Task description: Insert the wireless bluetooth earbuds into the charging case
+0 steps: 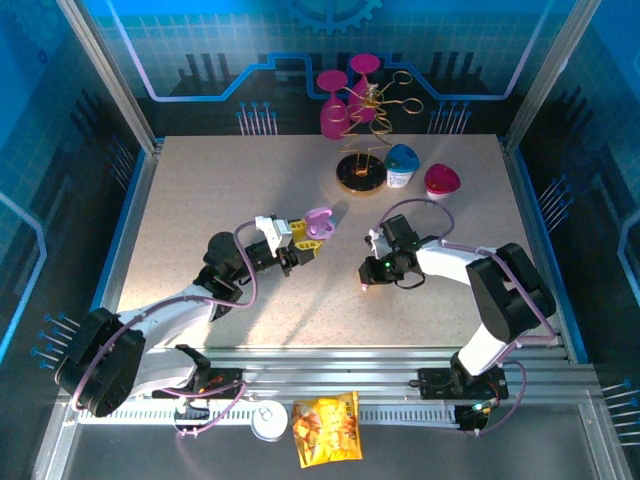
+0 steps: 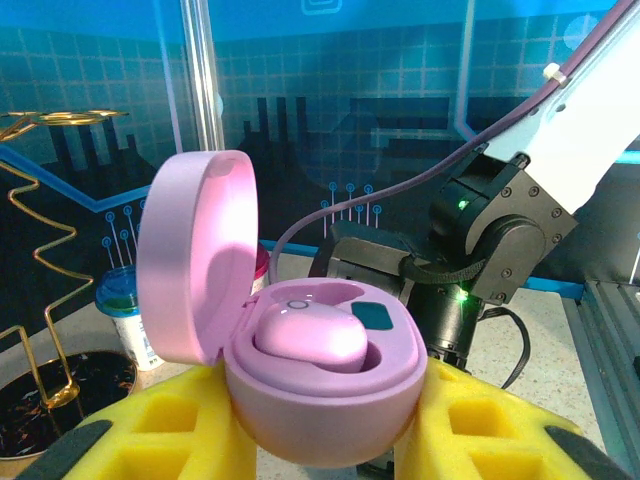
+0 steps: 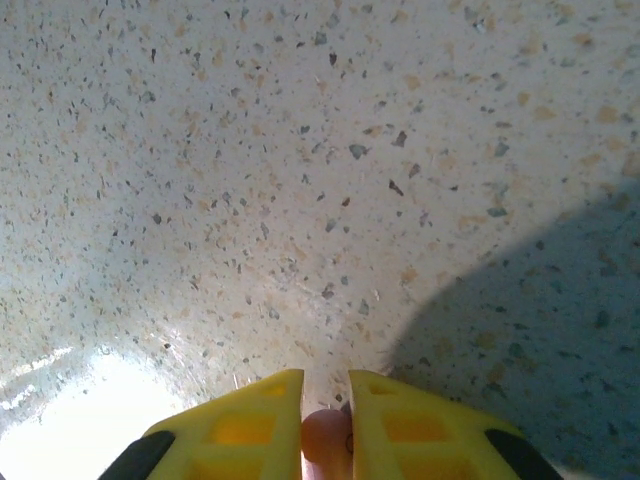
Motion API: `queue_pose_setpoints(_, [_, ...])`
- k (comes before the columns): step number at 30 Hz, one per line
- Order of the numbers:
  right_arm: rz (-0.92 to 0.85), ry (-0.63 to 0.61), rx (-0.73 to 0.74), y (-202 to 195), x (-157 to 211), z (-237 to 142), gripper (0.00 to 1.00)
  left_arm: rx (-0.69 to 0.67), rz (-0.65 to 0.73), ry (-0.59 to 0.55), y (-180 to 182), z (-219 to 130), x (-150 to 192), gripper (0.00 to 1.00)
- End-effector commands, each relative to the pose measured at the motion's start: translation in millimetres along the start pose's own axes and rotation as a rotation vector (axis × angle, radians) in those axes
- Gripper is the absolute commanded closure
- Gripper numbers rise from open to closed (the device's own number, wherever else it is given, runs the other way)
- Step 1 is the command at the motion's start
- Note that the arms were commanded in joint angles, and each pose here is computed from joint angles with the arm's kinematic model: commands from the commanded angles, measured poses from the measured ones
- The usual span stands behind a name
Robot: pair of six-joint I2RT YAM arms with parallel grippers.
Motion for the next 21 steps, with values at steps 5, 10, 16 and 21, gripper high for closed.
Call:
queue_pose_setpoints(5, [-0.023,0.013,0.010,2.3,7.9,-6.2,0.76,0.015,0.030,-0.019,-1.5,4.1,-6.4,0.78])
queue_pose_setpoints(10, [-0.022,0.015,0.006,2.2,8.3,-5.0,0.75,0.014,0.029,-0.017,-1.3,4.8,-7.1,0.78])
queue_pose_setpoints(16, [-0.018,0.018,0.001,1.3,8.9,-1.8,0.75,0.014,0.029,-0.015,-1.0,5.6,-7.3,0.78])
queue_pose_setpoints(21, [-0.011,0.037,-0.002,0.3,9.5,1.3,0.79,0.008,0.032,-0.013,-0.7,5.0,-5.8,0.78])
Point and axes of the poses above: each hand's point on the last joint's axis, 136 mm out from that joint toward the fingers, its own z axis out along the fingers, its own y axis along the line the jaws close on, x = y × z, the point moved 6 cm from there along -z, back along the fingers, and after that the axes turned 6 degrees about -z, right-handed, at the moved point
